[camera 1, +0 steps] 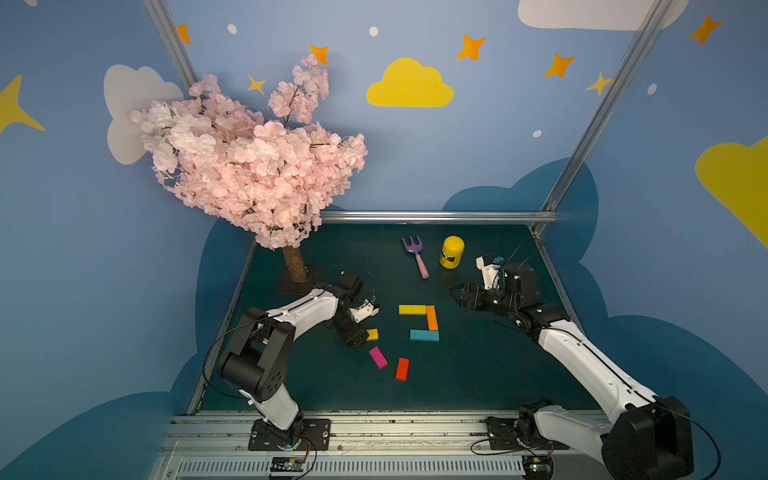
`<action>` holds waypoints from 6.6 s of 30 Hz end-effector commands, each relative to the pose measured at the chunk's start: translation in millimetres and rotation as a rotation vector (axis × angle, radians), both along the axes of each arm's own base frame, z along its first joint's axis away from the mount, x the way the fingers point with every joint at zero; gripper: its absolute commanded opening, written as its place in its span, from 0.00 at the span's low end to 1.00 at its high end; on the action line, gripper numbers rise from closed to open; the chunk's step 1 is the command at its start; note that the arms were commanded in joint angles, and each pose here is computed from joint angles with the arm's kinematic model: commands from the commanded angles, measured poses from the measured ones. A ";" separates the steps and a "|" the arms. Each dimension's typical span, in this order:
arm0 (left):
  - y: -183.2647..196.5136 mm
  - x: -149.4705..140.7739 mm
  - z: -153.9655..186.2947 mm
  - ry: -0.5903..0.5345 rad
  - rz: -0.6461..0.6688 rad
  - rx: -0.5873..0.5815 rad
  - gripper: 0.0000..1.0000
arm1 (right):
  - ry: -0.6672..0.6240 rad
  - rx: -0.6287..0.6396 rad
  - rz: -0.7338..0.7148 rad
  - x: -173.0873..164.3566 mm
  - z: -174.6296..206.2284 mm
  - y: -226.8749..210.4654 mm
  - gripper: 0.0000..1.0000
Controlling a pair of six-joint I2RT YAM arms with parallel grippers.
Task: Assemble the letter p with building blocks
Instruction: Move the building block to the center of the board, then assemble the building block at the center of the board.
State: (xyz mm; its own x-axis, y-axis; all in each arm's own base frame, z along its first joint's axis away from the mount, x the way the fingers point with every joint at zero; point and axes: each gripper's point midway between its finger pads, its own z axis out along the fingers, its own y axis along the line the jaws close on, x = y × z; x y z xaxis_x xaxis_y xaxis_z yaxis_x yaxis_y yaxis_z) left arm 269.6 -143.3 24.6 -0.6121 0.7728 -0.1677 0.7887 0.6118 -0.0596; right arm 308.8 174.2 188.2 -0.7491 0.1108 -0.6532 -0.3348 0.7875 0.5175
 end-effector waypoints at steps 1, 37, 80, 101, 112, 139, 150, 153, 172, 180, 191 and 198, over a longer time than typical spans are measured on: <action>4.6 -1.3 -10.6 0.015 -0.033 0.034 0.84 | -0.007 -0.004 -0.002 -1.5 -0.4 -2.8 0.89; -41.8 -2.2 -13.8 0.197 0.243 0.047 0.29 | -0.001 -0.029 -0.044 -1.9 -0.1 -17.1 0.89; -94.6 12.8 -13.1 0.077 0.533 -0.043 0.98 | 0.001 -0.005 -0.015 -3.2 17.1 -12.6 0.89; -94.8 31.7 -38.6 0.070 0.709 -0.042 0.79 | -0.034 0.083 0.066 3.3 20.3 5.3 0.88; -105.3 41.7 -42.0 0.060 0.758 -0.053 0.66 | -0.031 0.120 0.035 10.4 21.0 -6.9 0.88; -112.2 27.8 -22.4 -0.006 0.780 -0.009 0.26 | -0.010 0.070 -0.040 29.4 24.2 -28.9 0.88; -129.6 29.0 -8.1 -0.014 0.876 -0.128 0.24 | 0.056 0.013 -0.076 38.4 10.1 -40.8 0.88; -134.4 30.7 -7.9 -0.014 0.879 -0.134 0.23 | 0.059 0.013 -0.075 37.7 7.9 -41.3 0.88; -149.1 40.6 -16.0 -0.025 0.870 -0.098 0.21 | 0.069 0.032 -0.070 36.8 1.8 -43.9 0.88; -148.3 41.8 -23.4 -0.026 0.892 -0.082 0.20 | 0.072 0.046 -0.062 35.3 0.2 -42.2 0.88; -142.0 43.7 -26.3 -0.048 0.926 -0.061 0.19 | 0.078 0.053 -0.056 34.1 -1.2 -40.8 0.88; -141.1 45.3 -27.9 -0.055 0.924 -0.048 0.18 | 0.085 0.053 -0.057 33.3 -3.2 -41.3 0.88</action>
State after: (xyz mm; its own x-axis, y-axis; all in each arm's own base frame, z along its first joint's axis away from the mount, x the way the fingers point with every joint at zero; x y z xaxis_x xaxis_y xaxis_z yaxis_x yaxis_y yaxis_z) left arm 317.4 -296.8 19.4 -0.9633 -0.0257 -0.2670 0.0145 0.9890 -0.1475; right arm 343.2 132.6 189.9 -0.7858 0.1871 -0.5896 -0.2456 0.7804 0.5750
